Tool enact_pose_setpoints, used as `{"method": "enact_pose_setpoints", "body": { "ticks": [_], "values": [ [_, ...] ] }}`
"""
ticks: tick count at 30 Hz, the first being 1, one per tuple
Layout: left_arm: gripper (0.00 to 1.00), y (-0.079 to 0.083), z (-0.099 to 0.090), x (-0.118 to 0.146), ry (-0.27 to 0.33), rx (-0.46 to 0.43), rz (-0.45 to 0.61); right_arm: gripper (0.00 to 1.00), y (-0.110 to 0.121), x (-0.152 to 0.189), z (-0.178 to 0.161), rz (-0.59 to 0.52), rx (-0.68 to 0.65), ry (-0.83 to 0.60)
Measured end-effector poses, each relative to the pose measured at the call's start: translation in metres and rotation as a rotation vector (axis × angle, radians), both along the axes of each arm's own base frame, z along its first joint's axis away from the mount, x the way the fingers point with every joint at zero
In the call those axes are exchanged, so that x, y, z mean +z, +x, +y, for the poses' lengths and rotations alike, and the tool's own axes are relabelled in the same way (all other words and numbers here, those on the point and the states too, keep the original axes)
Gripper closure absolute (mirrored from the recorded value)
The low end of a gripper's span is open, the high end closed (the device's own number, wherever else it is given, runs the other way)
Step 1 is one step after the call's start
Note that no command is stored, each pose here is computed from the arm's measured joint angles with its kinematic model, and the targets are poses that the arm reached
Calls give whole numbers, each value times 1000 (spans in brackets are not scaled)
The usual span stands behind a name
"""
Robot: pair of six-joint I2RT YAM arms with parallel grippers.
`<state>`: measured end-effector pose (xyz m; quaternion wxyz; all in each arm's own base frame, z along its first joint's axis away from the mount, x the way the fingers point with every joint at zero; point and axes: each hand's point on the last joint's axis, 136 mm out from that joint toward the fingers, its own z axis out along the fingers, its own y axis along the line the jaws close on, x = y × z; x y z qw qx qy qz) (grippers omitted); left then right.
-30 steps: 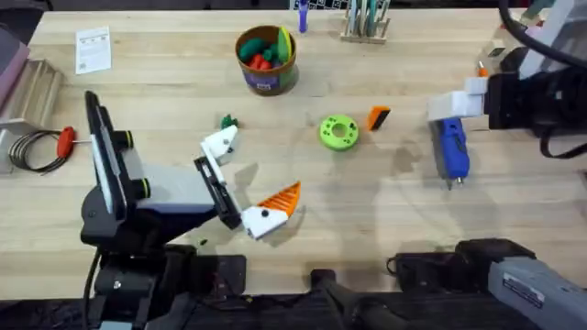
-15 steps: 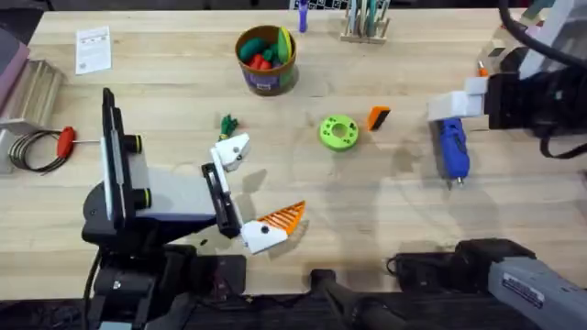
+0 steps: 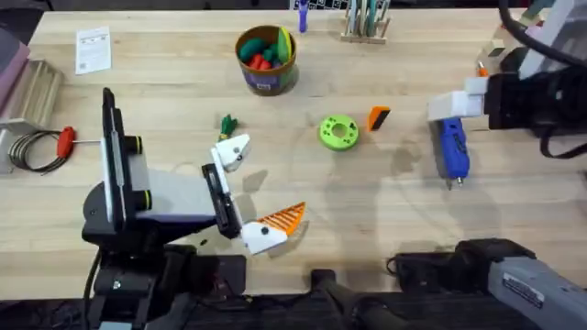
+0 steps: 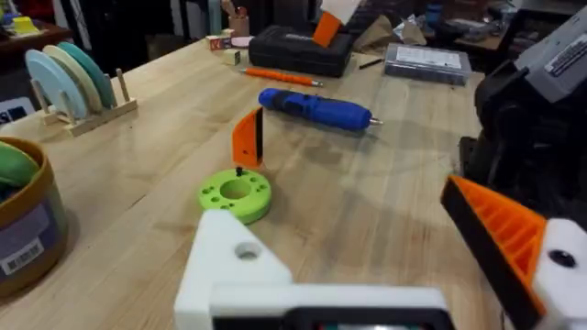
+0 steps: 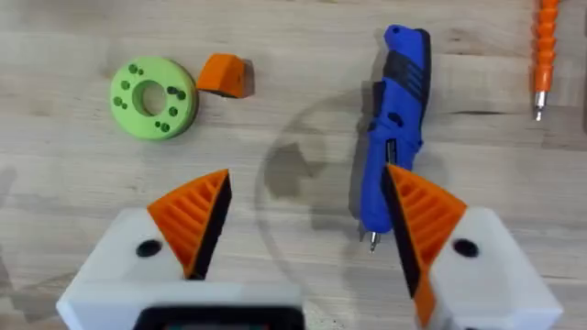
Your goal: Pick up the gripper from the table and insert it into the empty holder that is missing its gripper. Then pick up a screw, insert it into the mounting hole, and use the screwdriver to tighten it. Finally, clean up the table by picking up the vegetable and placing it into the bucket.
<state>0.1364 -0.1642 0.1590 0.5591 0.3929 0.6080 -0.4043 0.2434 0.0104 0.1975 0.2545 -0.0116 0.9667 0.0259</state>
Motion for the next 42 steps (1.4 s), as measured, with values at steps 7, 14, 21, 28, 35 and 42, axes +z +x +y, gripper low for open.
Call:
{"method": "enact_pose_setpoints", "body": {
  "ticks": [7, 14, 21, 28, 35, 42],
  "values": [
    [15, 0, 0, 0, 0, 0, 0, 10, 0, 0, 0, 0, 0, 0],
    [16, 0, 0, 0, 0, 0, 0, 10, 0, 0, 0, 0, 0, 0],
    [15, 0, 0, 0, 0, 0, 0, 10, 0, 0, 0, 0, 0, 0],
    [15, 0, 0, 0, 0, 0, -1, 10, 0, 0, 0, 0, 0, 0],
    [15, 0, 0, 0, 0, 0, 0, 10, 0, 0, 0, 0, 0, 0],
    [15, 0, 0, 0, 0, 0, -1, 10, 0, 0, 0, 0, -15, 9]
  ]
}}
